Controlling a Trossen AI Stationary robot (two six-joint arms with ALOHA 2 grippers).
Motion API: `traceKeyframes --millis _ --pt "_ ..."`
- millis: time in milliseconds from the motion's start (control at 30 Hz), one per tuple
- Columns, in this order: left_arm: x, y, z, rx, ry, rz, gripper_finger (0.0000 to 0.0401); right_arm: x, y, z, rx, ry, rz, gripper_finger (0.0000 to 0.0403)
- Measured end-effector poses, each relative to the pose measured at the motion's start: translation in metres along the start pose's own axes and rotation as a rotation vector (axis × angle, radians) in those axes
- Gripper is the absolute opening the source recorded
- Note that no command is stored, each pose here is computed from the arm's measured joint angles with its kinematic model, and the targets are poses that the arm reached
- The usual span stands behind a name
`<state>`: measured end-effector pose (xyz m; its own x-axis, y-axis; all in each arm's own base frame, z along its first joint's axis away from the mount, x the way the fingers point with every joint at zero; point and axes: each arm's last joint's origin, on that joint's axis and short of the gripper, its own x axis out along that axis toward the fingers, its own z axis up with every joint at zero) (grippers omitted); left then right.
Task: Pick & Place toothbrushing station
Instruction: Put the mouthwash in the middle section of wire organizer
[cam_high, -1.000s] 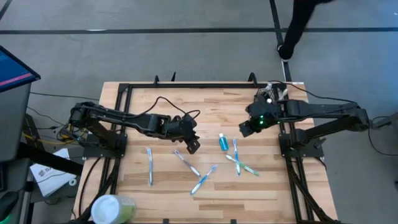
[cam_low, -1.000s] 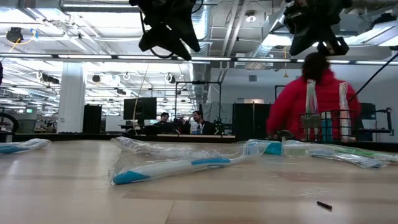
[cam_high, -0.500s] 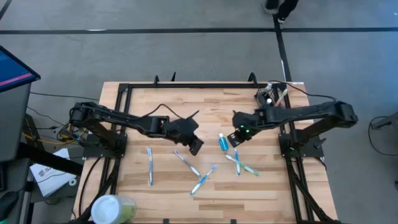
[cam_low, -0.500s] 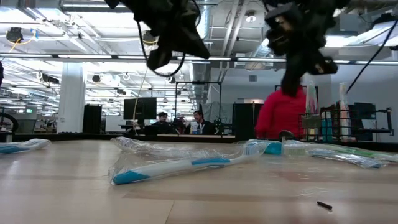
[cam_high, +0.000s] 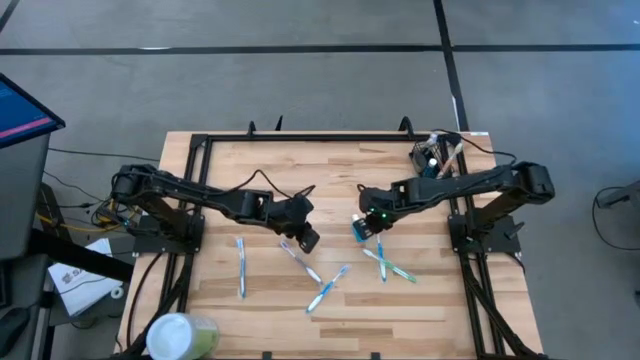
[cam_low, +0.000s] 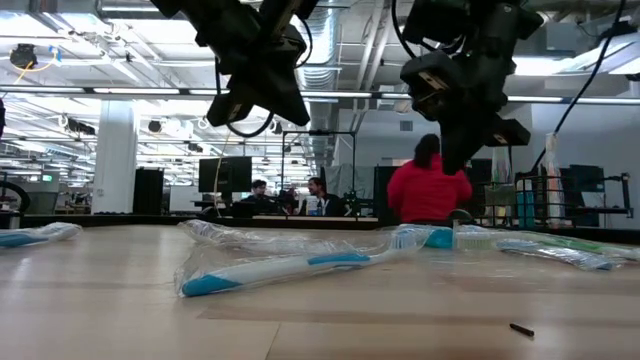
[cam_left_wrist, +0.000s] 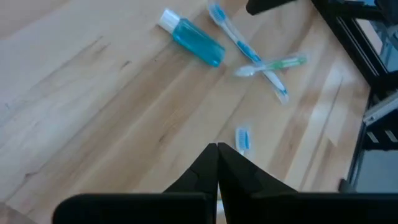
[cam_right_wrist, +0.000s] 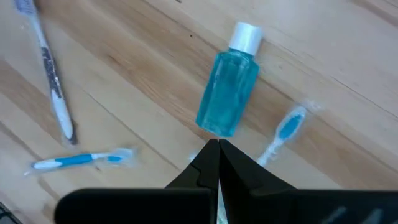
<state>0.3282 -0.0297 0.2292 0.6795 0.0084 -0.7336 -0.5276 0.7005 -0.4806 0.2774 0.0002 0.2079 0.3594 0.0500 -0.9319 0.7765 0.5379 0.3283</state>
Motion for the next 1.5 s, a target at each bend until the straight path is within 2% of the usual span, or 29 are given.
traceKeyframes --millis 300,667,1033,1333,1500 --pt "-0.003 0.002 0.005 -0.014 -0.020 0.002 0.0000 -0.006 -0.011 0.002 0.026 0.025 -0.054 0.0000" --pt "-0.013 0.000 0.008 -0.016 -0.056 -0.014 0.0000 0.005 -0.016 0.006 0.054 0.052 -0.108 0.0000" --pt "-0.013 -0.001 0.008 -0.018 -0.088 -0.002 0.0000 0.033 -0.004 0.010 -0.002 0.058 -0.160 0.0000" --pt "-0.013 -0.004 0.007 -0.021 -0.096 -0.004 0.0000 0.056 -0.005 0.013 -0.002 0.067 -0.208 0.0000" --pt "-0.014 -0.005 0.005 -0.016 -0.097 -0.008 0.0000 0.064 0.002 0.010 -0.010 0.080 -0.162 0.0000"
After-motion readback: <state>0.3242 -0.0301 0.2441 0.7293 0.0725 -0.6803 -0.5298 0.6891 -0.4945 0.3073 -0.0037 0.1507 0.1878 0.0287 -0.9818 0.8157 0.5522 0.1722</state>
